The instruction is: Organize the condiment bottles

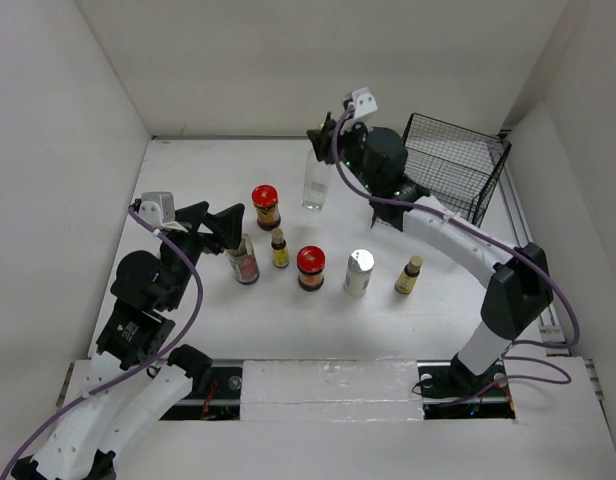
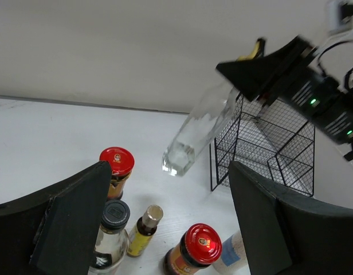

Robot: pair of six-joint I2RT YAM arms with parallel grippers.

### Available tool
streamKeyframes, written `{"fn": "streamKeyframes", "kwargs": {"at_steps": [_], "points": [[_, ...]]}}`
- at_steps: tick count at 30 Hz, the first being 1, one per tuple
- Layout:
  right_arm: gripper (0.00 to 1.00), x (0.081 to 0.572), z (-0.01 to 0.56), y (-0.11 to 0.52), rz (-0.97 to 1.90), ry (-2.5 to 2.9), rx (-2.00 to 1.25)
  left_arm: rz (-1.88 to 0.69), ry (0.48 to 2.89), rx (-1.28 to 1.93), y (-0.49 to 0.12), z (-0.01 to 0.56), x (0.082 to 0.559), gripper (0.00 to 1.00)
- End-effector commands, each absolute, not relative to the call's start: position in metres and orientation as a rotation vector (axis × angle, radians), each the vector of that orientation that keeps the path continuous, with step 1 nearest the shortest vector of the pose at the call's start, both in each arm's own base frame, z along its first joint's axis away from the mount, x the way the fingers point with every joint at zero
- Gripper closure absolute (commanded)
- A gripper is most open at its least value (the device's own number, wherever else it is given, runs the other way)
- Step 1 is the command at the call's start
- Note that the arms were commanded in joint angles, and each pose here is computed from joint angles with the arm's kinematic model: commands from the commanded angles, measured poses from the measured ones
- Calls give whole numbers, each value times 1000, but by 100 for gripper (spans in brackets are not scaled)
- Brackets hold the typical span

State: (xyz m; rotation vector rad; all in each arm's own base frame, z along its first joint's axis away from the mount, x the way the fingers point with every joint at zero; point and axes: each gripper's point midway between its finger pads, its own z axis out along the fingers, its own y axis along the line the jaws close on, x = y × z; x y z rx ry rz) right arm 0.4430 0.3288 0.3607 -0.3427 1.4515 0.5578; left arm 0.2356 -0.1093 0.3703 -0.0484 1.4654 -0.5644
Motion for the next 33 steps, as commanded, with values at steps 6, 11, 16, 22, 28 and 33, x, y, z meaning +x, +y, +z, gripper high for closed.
{"fn": "streamKeyframes", "kwargs": {"at_steps": [6, 11, 16, 22, 28, 33], "points": [[97, 427, 585, 213, 476, 998, -49, -592, 1406, -43, -110, 385, 232, 21], [97, 448, 604, 166, 364, 999, 25, -598, 1407, -35, -112, 385, 231, 21], [97, 461, 624, 109, 248, 995, 99, -592, 1407, -43, -110, 385, 232, 21], [97, 475, 625, 70, 149, 1008, 54, -595, 1416, -34, -113, 383, 234, 21], [99, 495, 599, 48, 105, 1064, 14, -603, 1417, -40, -113, 383, 233, 21], [99, 513, 580, 42, 135, 1093, -53, -610, 1419, -31, -116, 385, 234, 21]]}}
